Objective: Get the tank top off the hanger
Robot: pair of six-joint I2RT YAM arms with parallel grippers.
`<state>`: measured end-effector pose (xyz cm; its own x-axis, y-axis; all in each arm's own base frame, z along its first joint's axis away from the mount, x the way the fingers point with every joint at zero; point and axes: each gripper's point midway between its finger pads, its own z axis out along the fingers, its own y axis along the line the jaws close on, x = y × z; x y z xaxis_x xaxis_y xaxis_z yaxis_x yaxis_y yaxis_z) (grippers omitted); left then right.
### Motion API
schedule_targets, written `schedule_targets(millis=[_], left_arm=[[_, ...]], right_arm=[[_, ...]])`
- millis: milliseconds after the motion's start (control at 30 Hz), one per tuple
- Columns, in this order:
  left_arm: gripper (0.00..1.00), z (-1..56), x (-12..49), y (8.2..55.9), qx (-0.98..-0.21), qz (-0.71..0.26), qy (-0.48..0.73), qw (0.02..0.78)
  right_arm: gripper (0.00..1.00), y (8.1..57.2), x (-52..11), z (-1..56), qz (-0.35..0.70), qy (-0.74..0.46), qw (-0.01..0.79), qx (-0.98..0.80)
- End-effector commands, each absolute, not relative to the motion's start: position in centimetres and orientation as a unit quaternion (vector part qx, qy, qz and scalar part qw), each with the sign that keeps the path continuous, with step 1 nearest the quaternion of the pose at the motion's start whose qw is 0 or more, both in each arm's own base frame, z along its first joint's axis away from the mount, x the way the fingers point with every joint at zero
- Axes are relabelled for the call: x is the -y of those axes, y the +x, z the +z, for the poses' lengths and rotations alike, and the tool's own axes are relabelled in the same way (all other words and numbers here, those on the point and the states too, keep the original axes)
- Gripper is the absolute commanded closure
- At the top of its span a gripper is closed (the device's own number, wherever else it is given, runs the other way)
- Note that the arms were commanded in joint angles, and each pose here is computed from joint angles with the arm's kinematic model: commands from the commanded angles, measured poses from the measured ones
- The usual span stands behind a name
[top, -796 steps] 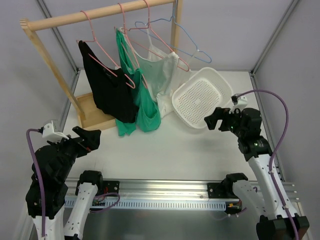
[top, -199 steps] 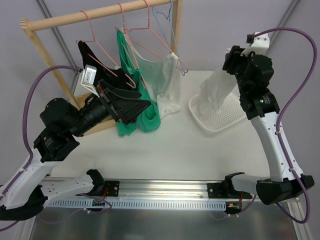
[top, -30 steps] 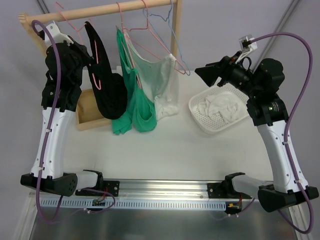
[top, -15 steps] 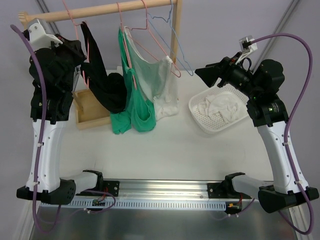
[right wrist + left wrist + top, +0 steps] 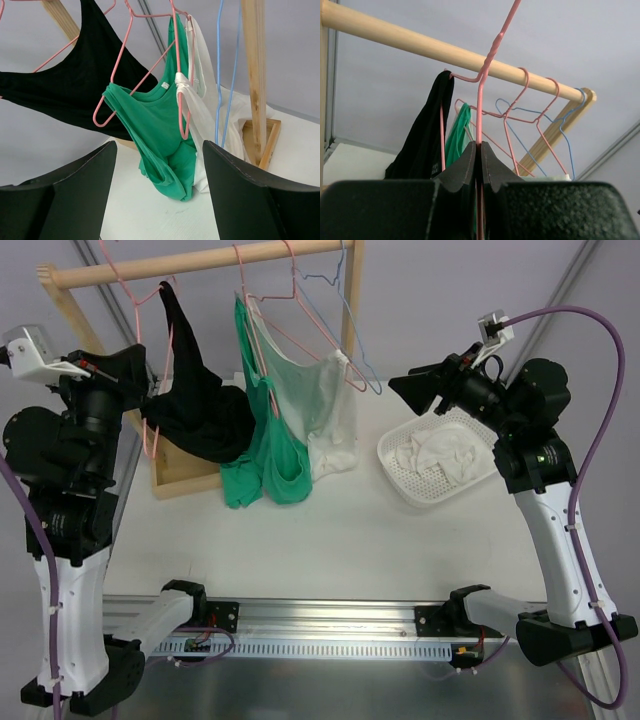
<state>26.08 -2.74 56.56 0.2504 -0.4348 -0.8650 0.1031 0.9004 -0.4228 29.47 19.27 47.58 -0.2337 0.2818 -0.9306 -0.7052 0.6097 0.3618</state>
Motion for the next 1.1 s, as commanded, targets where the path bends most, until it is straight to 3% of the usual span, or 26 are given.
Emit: schedule_targets(millis=[0,467,800,1067], left_arm=[[1.0,60.4,3.2,23.4,-0.533,-0.205,-0.118,0.812],[1.0,63.5,6.3,14.7,-0.479,-0.309,-0.034,0.821],[1.0,64.7,6.0,10.2,-0.451,-0.316,-0.022,0.834],[1.0,65.2,8.7,7.9,-0.457,-0.379,0.037,0.804]], right_arm=[[0.26,28.6,-19.9,49.7,0.433,-0.184,0.613,-0.635],[0.26,24.5,-23.9,52.6,0.545,-0.297,0.56,-0.549],[0.25,22.0,-27.3,54.0,0.596,-0.36,0.501,-0.514],[0.16,19.3,-30.0,57.0,0.624,-0.413,0.481,-0.456]])
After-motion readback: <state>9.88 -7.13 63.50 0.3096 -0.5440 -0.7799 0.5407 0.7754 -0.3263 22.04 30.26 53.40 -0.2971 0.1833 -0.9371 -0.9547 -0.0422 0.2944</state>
